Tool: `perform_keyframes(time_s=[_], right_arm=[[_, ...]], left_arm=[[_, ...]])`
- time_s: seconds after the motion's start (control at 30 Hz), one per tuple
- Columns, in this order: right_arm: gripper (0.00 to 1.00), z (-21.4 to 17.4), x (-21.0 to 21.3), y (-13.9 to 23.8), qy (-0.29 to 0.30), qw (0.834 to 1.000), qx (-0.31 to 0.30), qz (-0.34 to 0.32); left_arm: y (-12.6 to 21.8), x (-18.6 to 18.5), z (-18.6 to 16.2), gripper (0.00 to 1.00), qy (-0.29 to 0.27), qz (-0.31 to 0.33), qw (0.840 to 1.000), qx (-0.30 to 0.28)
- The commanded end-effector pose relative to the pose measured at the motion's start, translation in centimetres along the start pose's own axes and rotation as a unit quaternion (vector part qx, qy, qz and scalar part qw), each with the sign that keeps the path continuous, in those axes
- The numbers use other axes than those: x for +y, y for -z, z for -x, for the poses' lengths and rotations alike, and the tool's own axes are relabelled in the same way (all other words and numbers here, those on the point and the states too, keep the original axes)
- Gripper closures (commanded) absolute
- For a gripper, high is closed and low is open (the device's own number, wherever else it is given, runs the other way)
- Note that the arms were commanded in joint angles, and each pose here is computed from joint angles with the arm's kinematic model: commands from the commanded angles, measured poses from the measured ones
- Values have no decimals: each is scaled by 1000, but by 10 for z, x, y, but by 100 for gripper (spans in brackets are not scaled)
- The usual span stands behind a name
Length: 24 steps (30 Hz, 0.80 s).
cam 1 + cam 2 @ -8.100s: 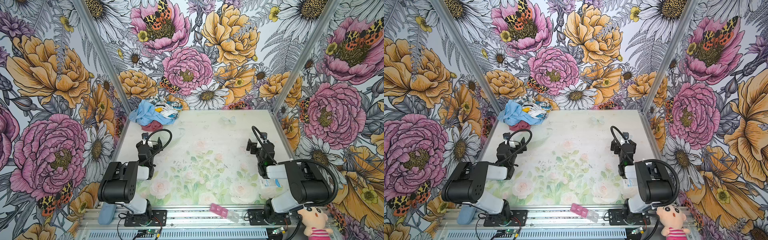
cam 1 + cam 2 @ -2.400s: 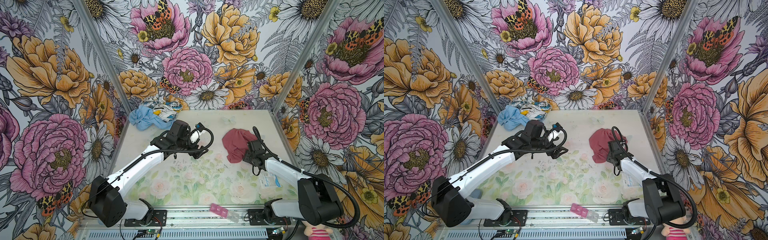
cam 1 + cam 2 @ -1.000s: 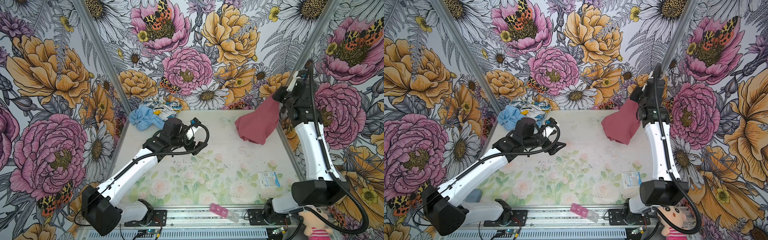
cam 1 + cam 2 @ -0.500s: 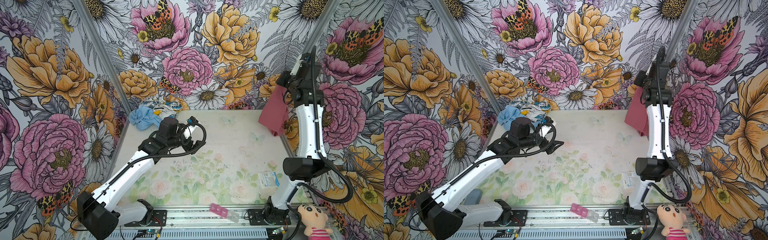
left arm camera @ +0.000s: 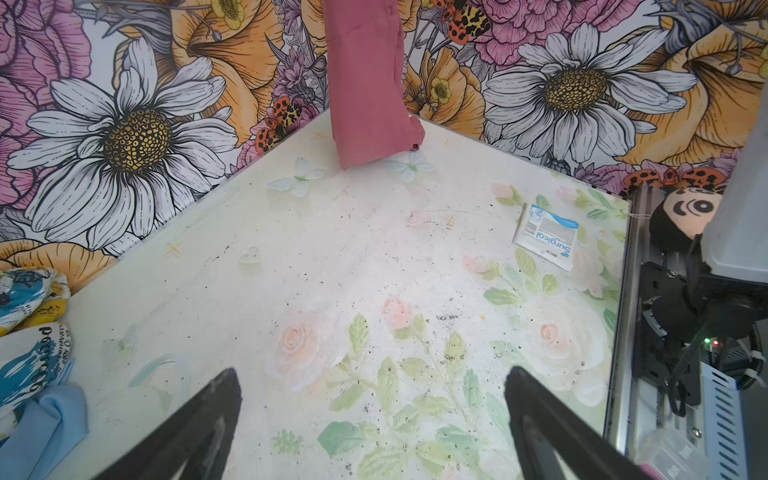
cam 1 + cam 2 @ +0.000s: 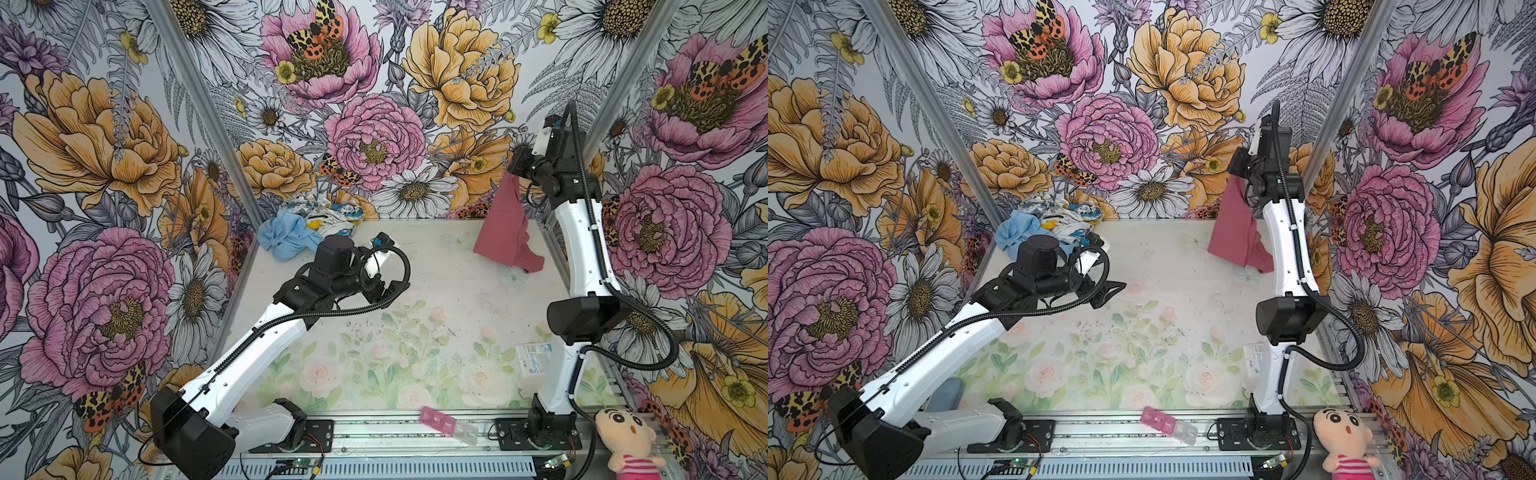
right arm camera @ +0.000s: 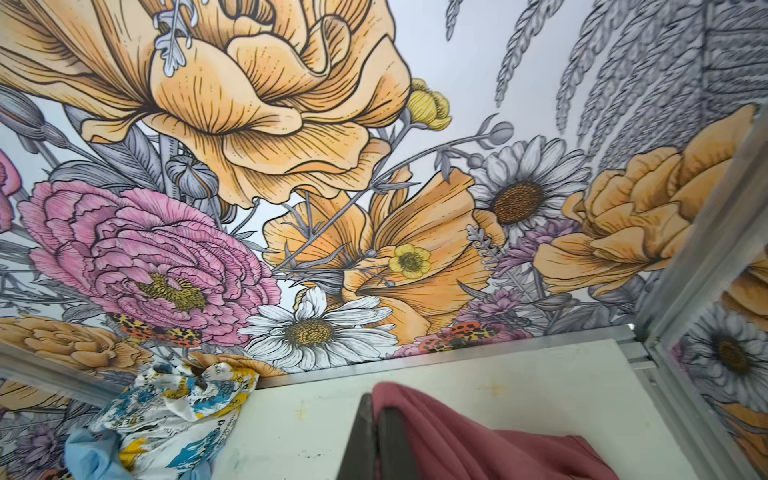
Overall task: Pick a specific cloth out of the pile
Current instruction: 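Drag the pink cloth with the right gripper toward the far corner and lower it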
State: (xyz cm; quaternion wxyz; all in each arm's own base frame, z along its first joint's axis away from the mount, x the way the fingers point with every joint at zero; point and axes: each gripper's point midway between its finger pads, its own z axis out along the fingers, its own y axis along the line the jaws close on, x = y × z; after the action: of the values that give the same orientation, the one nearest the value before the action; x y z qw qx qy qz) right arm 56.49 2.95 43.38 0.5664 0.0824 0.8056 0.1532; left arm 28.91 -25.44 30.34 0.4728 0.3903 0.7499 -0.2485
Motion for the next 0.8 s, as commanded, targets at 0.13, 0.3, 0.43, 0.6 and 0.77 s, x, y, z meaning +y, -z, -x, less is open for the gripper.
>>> perform_keyframes(time_s=[0.13, 0.3, 0.43, 0.6, 0.77], right_arm=[[100, 14, -23, 22, -2, 998, -28, -52], [100, -2, -88, 48, 6, 988, -11, -155], [100, -18, -131, 65, 10, 978, 9, -208], [100, -31, -157, 69, 45, 964, 30, -261], [100, -68, -159, 30, 42, 968, 81, -233]], left_arm=[[2, 7, -2, 1, -2, 16, 1000, -2], [0, 7, -2, 1, 1, 13, 1000, 0], [-1, 7, -3, 1, 2, 11, 1000, 1], [-3, 8, -4, 1, 4, 7, 1000, 3], [-4, 6, -4, 1, 6, 5, 1000, 3]])
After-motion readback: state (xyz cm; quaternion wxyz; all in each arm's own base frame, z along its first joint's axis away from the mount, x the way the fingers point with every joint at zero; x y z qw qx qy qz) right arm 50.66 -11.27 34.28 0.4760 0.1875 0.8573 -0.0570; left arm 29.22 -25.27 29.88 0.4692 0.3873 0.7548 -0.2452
